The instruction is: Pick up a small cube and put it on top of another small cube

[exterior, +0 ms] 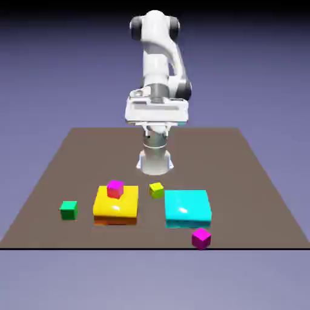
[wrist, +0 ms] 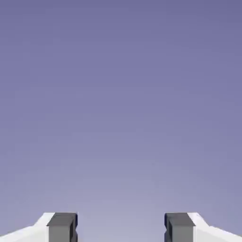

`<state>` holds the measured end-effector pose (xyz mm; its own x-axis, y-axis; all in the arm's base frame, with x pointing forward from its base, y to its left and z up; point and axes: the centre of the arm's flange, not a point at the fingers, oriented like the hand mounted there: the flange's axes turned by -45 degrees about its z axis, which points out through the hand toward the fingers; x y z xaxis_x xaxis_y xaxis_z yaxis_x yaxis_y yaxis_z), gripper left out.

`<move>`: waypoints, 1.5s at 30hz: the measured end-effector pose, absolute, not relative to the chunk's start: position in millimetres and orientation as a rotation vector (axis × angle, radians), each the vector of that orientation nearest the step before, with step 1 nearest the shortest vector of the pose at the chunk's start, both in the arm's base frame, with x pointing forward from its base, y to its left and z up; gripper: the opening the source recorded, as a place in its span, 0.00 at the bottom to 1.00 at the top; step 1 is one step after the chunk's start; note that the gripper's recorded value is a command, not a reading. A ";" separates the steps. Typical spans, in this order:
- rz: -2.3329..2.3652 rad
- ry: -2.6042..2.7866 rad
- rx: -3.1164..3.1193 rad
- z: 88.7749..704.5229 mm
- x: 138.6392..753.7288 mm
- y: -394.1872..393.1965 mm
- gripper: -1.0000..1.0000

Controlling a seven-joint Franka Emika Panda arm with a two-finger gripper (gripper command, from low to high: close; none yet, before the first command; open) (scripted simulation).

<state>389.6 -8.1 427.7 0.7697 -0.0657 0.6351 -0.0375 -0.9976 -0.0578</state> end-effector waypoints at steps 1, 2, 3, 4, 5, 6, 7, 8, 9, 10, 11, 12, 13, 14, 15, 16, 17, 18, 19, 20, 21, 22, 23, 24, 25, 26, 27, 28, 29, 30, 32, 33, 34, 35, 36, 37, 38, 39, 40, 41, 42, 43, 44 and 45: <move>-0.904 0.220 -2.914 402.3 387.6 -17.6 0.50; -0.759 0.353 -2.903 377.0 383.7 -26.0 0.50; -0.616 0.483 -2.884 352.2 378.0 -33.4 0.50; -0.473 0.610 -2.856 328.0 370.4 -39.8 0.50; -0.333 0.735 -2.821 304.6 361.2 -45.2 0.50; -0.194 0.857 -2.777 282.3 350.5 -49.8 0.50; -0.058 0.977 -2.725 261.2 338.5 -53.4 0.50; 0.075 1.094 -2.665 241.3 325.2 -56.3 0.50; 0.204 1.208 -2.597 222.9 310.9 -58.4 0.50; 0.330 1.320 -2.522 206.0 295.8 -59.8 0.50; 0.452 1.429 -2.439 190.6 280.1 -60.5 0.50; 0.569 1.535 -2.349 176.7 264.0 -60.7 0.50; 0.597 1.560 -2.325 173.6 260.0 -60.6 0.50; 0.597 1.560 -2.325 173.6 260.0 -60.6 0.50; 0.599 1.559 -2.323 169.0 260.3 -59.2 0.50; 0.600 1.557 -2.321 164.3 260.6 -57.7 0.50; 0.603 1.548 -2.327 159.5 261.1 -54.0 0.50; 0.601 1.557 -2.317 154.6 260.4 -54.9 0.50; 0.601 1.560 -2.314 149.6 259.9 -53.9 0.50; 0.604 1.547 -2.324 144.5 260.0 -49.2 0.50; 0.602 1.554 -2.319 139.3 258.9 -48.9 0.50; 0.601 1.555 -2.319 134.1 257.9 -47.3 0.50; 0.600 1.556 -2.319 128.7 256.7 -45.4 0.50; 0.600 1.557 -2.321 123.3 255.3 -43.4 0.50; 0.599 1.558 -2.322 117.8 253.7 -41.3 0.50; 0.598 1.560 -2.324 112.3 251.8 -39.3 0.50; 0.597 1.560 -2.325 109.8 250.8 -38.3 0.00; 0.597 1.560 -2.325 109.8 250.8 -38.3 0.00; 0.597 1.560 -2.325 109.8 250.8 -38.3 0.00; 0.598 1.559 -2.323 115.3 252.9 -40.4 0.00; 0.599 1.556 -2.319 126.2 256.2 -44.4 0.00; 0.600 1.555 -2.318 131.6 257.5 -46.3 0.00; 0.601 1.554 -2.318 136.9 258.5 -48.2 0.00; 0.600 1.559 -2.313 142.2 259.1 -51.2 0.00; 0.600 1.558 -2.314 147.3 259.8 -52.8 0.00; 0.599 1.563 -2.311 152.3 260.0 -55.7 0.00; 0.599 1.563 -2.312 157.3 260.2 -57.1 0.00; 0.599 1.559 -2.318 162.1 260.5 -57.5 0.00; 0.599 1.558 -2.321 166.9 260.5 -58.5 0.00; 0.597 1.559 -2.323 171.5 260.2 -60.0 0.00; 0.596 1.560 -2.324 173.6 260.0 -60.6 0.00; 0.596 1.560 -2.324 173.6 260.0 -60.6 0.00; 0.543 1.585 -2.292 180.7 264.3 -76.9 0.00; 0.469 1.548 -2.337 195.1 281.8 -78.1 0.00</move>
<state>281.8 -78.1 195.1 0.3667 -0.8271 -0.4260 -0.9244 -0.3754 -0.0669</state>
